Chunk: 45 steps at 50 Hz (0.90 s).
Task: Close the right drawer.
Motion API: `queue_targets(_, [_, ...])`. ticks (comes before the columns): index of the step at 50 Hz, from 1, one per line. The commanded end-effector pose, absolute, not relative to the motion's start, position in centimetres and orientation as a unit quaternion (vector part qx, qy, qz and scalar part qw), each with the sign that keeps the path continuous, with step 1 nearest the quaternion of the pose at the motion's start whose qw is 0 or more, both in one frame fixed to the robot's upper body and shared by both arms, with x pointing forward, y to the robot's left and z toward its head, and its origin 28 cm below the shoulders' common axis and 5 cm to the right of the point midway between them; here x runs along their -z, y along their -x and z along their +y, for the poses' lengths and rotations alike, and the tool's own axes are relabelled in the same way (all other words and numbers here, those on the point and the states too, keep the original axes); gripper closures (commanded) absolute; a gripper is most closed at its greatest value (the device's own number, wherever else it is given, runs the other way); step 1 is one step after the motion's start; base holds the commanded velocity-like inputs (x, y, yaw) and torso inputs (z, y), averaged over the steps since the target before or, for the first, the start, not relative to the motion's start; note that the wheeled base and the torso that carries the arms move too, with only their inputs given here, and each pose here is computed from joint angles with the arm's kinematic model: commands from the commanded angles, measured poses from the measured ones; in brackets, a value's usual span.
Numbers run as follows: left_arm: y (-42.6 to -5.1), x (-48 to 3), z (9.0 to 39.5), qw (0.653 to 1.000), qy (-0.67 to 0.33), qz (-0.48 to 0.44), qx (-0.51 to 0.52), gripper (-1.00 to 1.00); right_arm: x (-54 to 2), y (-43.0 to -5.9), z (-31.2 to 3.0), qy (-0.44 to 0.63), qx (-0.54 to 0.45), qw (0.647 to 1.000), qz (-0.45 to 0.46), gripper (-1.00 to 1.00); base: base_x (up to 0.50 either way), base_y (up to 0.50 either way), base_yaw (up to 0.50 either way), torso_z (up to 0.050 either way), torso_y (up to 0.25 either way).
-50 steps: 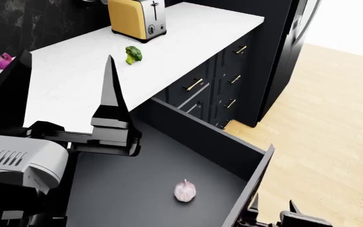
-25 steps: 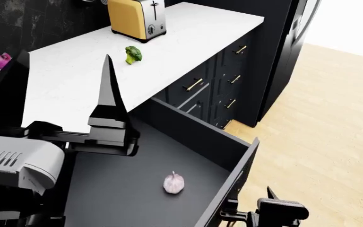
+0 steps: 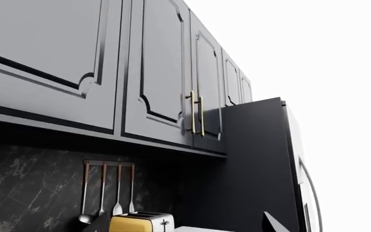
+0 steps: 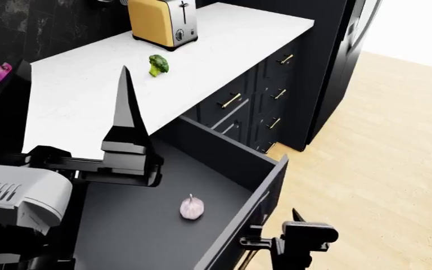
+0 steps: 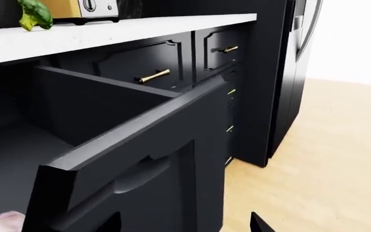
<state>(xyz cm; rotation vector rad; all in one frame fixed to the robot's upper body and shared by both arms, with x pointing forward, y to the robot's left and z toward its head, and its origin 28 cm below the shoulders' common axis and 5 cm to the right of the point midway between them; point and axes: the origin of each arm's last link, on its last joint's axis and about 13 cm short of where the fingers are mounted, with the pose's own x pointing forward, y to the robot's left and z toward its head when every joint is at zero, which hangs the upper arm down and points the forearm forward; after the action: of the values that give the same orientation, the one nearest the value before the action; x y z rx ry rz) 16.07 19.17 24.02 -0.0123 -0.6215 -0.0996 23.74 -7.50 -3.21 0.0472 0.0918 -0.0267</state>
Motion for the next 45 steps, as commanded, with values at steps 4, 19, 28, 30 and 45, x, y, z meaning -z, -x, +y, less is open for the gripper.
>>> queue_targets(4, [-16.1,-24.0,19.3,0.951,0.006,-0.306,0.049,-1.00,2.9,-25.3,-4.1,-0.032,-0.064,0.997,0.035,-1.00,0.00,0.00,0.00,0.000,0.000])
queue_targets(19, [-16.1,-24.0,19.4,0.951,0.009,-0.306,0.047,-1.00,2.7,-26.9,-2.2,-0.034,-0.103,0.994,0.032,-1.00,0.00,0.00,0.00,0.000,0.000])
queue_targets(28, [-16.1,-24.0,19.5,0.951,0.009,-0.307,0.045,-1.00,2.5,-27.5,-1.0,-0.032,-0.126,0.991,0.032,-1.00,0.00,0.00,0.00,0.000,0.001])
queue_targets(30, [-16.0,-24.0,19.5,0.951,0.009,-0.307,0.044,-1.00,2.5,-27.6,-0.7,-0.030,-0.133,0.990,0.033,-1.00,0.00,0.00,0.00,0.000,0.000])
queue_targets(45, [-16.0,-23.9,19.6,0.951,0.009,-0.306,0.044,-1.00,1.2,-28.6,1.5,-0.019,-0.182,0.983,0.031,-1.00,0.00,0.00,0.00,0.000,0.000])
